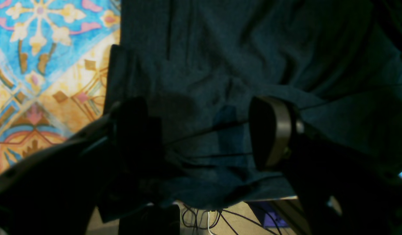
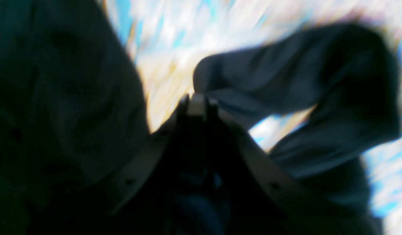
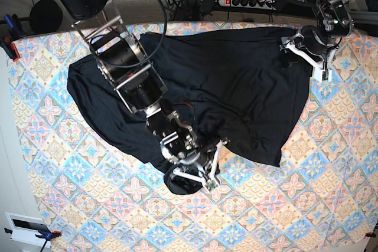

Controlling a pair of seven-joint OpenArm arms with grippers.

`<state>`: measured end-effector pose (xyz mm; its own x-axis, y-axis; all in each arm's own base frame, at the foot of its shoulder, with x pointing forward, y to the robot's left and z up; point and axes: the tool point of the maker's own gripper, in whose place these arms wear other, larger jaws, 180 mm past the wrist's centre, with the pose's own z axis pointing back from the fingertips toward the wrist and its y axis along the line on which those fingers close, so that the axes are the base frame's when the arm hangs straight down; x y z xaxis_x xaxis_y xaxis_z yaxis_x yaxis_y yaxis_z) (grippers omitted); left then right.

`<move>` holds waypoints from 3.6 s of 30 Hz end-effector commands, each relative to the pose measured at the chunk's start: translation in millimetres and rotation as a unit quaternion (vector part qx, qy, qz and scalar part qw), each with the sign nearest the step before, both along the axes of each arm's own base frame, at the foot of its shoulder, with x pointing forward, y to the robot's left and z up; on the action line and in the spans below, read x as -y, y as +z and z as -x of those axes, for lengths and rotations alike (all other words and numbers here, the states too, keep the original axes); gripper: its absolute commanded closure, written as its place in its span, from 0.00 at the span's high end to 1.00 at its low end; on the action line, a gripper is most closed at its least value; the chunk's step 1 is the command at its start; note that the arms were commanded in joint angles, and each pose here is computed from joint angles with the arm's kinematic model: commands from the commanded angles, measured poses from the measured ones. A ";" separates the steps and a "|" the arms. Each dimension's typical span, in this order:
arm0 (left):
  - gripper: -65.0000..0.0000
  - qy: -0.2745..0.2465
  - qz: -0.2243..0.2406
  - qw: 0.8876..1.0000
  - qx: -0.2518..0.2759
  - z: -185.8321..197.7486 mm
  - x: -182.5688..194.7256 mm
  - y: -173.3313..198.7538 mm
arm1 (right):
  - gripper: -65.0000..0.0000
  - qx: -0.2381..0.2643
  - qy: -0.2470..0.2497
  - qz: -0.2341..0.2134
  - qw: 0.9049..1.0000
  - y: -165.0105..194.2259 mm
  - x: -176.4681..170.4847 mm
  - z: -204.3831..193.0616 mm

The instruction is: Layout the t-shirt on the table in an organized manner, then fold the t-shirt properly

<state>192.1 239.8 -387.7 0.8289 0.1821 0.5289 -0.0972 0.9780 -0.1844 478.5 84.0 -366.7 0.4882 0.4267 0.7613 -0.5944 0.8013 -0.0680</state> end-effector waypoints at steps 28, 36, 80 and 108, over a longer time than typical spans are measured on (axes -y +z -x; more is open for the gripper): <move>0.69 0.005 0.007 1.000 0.018 -4.9 3.5 5.8 | 0.45 0.202 -0.153 -0.168 0.953 147.5 42.1 -89.2; 0.69 0.004 0.011 1.000 0.018 -4.4 6.6 4.9 | 0.61 0.181 -0.120 -0.165 0.962 148.8 18.3 -63.2; 0.69 0.002 0.010 1.000 0.010 1.8 5.6 2.8 | 0.60 -0.035 0.025 0.086 0.995 21.1 232.5 4.4; 0.69 0.004 0.013 1.000 0.003 8.0 7.1 -0.5 | 0.60 -0.069 -0.030 0.009 0.997 -39.9 235.6 17.4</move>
